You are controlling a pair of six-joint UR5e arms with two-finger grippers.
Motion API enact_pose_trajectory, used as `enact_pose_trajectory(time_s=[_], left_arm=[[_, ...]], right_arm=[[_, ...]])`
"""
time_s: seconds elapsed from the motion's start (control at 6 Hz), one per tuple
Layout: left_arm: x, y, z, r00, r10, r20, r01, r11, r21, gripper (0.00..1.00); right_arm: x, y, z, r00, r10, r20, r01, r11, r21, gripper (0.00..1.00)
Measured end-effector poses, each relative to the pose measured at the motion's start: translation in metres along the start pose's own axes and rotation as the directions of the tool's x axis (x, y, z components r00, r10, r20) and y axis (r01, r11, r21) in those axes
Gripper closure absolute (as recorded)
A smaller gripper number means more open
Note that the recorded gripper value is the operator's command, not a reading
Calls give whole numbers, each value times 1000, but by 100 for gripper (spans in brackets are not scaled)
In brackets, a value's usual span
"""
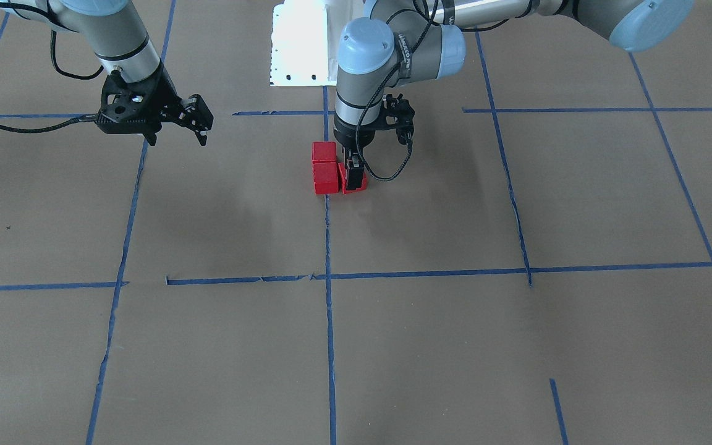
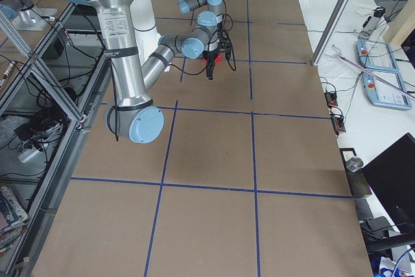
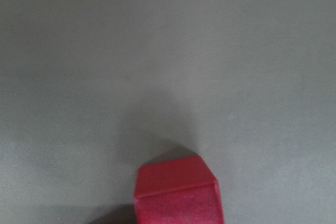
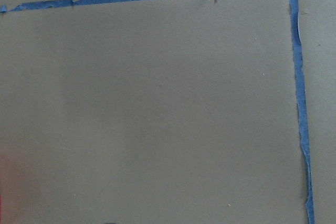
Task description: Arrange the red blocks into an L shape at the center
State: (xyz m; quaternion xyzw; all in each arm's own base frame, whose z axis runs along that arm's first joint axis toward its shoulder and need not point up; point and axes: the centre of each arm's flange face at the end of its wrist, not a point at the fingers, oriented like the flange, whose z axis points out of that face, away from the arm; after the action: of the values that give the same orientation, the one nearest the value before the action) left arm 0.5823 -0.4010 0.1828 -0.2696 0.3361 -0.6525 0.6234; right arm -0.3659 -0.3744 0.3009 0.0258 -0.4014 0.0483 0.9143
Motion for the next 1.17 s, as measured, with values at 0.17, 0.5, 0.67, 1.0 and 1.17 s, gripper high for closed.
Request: enact_pose_trajectory(time_s=[0.17,0.5,0.67,1.0,1.17], left_arm=[[9,-6,-25,998,62,-21,-63,998,-22,0],[26,-53,-68,963,270,-10,-270,961,-60,0],[38,-86,-83,921,389,3,-388,918,-77,0],[89,-202,-104,788,615,25,-613,788,-60,0],[107,-275,-110,680,731,47,-730,682,-42,0]], right_arm=[[2,-5,-5,1000,7,4,-7,1000,7,0],[30,-33,-17,999,31,-4,-31,999,13,0],[55,-56,-25,999,31,-5,-32,999,-7,0],[132,-113,-49,999,36,5,-36,999,-33,0],[179,-129,-58,1000,24,-1,-24,999,-36,0]])
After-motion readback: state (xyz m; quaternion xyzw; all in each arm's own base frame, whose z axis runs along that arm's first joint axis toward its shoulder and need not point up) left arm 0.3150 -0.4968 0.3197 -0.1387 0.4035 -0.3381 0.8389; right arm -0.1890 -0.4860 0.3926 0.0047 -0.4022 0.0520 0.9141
